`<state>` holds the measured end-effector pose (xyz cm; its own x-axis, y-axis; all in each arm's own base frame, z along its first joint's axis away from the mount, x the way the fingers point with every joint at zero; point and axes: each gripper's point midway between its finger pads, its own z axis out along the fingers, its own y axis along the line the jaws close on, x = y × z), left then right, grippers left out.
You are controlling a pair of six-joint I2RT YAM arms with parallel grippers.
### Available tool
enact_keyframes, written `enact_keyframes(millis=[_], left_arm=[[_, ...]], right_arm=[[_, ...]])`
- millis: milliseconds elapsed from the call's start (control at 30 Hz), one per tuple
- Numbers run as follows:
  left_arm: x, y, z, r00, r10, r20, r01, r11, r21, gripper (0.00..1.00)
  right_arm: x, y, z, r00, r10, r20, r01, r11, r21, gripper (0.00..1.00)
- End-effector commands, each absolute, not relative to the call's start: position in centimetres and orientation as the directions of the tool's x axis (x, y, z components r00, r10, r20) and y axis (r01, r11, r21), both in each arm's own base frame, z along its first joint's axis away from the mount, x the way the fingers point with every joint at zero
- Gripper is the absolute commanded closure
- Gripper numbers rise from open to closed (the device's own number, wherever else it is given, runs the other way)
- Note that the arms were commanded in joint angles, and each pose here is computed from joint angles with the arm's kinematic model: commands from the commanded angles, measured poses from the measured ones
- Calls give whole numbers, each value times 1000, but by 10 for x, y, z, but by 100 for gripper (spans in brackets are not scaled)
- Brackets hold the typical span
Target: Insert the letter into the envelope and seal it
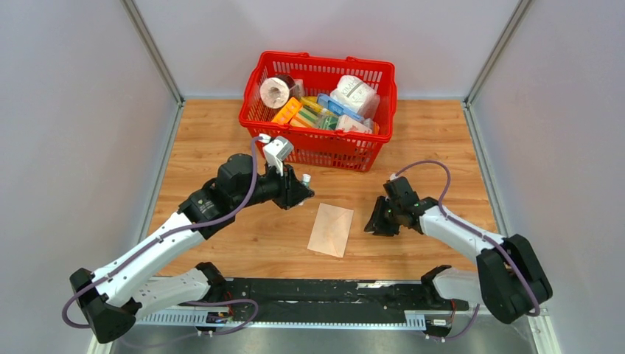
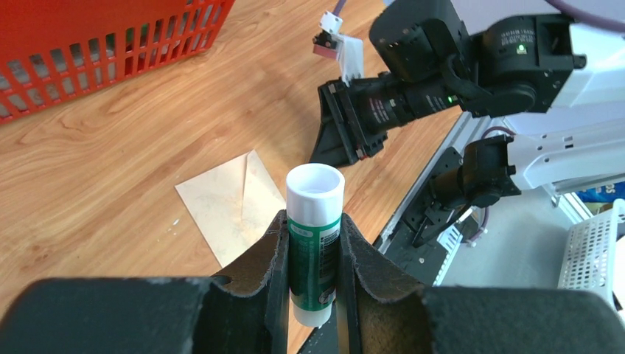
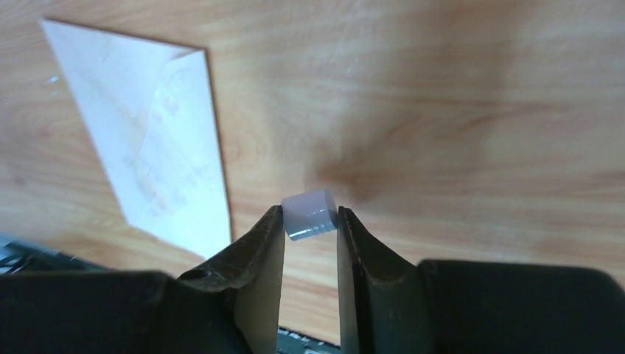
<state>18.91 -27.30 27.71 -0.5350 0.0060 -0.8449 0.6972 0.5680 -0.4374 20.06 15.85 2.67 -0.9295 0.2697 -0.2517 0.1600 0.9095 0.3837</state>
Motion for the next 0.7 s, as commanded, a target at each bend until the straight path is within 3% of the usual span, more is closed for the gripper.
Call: enact_keyframes(millis=[0, 500, 667], left_arm=[[194, -278, 286, -532, -45, -846, 693, 551, -465, 100], [199, -284, 256, -601, -57, -797, 633, 575, -518, 100], [201, -286, 252, -605, -50, -795, 631, 580, -516, 100]], right_arm=[[196, 202, 60, -920, 343, -189, 156, 764, 626, 84], [186, 222, 37, -904, 425, -32, 269, 627, 731, 78], [189, 222, 39, -892, 450, -36, 273, 602, 750, 78]])
